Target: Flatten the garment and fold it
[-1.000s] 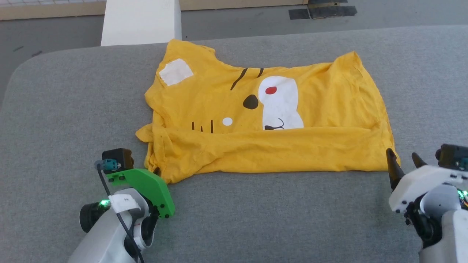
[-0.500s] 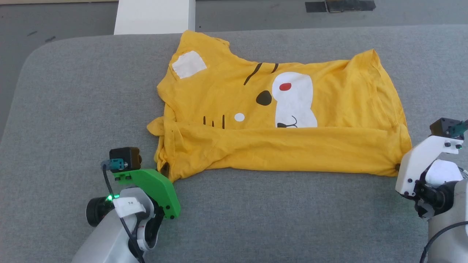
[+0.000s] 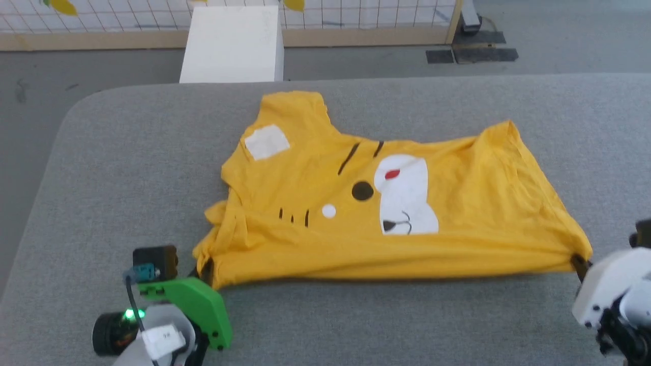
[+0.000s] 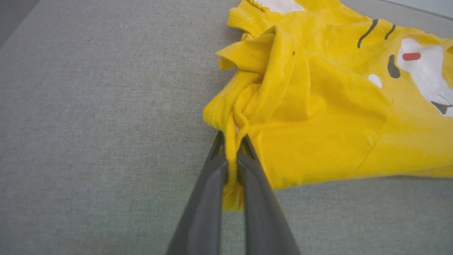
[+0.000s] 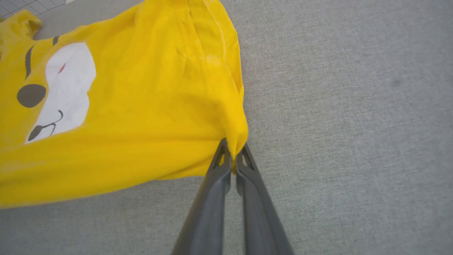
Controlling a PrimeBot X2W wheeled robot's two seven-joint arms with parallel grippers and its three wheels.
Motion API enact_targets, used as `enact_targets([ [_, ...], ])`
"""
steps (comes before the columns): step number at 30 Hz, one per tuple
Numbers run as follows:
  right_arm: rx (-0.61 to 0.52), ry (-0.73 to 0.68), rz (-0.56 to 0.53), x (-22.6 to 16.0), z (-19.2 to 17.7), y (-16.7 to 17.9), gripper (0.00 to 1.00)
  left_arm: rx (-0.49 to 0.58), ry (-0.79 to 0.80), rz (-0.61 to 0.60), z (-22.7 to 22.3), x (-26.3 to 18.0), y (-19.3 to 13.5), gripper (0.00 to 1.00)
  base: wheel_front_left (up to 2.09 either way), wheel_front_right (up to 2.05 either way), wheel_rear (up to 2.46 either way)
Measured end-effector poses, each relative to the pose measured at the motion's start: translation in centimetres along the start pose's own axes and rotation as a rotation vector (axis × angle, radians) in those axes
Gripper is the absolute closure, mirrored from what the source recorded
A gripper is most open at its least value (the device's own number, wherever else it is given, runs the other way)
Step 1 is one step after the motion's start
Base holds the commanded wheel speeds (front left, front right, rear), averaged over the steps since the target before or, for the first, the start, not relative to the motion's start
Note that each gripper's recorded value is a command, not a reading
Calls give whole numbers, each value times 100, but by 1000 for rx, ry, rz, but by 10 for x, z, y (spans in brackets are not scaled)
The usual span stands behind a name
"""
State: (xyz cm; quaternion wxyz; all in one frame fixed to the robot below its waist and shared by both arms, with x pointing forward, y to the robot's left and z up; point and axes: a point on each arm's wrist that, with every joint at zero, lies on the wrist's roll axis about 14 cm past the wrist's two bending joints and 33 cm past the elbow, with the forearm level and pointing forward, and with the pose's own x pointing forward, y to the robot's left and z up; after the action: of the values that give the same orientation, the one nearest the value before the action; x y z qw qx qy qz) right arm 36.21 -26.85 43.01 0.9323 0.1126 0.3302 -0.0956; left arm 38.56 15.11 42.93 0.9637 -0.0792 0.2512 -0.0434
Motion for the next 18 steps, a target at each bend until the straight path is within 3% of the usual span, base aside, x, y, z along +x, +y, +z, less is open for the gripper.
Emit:
enact_targets([
  [8, 51, 111, -38, -26, -51, -27, 100, -39, 132, 18, -44, -36, -1, 100, 0, 0, 0],
  [17, 97, 188, -62, -16, -99, -37, 100, -56, 218, 5, -78, -30, -2, 100, 0, 0, 0],
  [18, 99, 181, -62, -15, -99, -37, 100, -57, 215, 5, -79, -28, -3, 78, 0, 0, 0],
])
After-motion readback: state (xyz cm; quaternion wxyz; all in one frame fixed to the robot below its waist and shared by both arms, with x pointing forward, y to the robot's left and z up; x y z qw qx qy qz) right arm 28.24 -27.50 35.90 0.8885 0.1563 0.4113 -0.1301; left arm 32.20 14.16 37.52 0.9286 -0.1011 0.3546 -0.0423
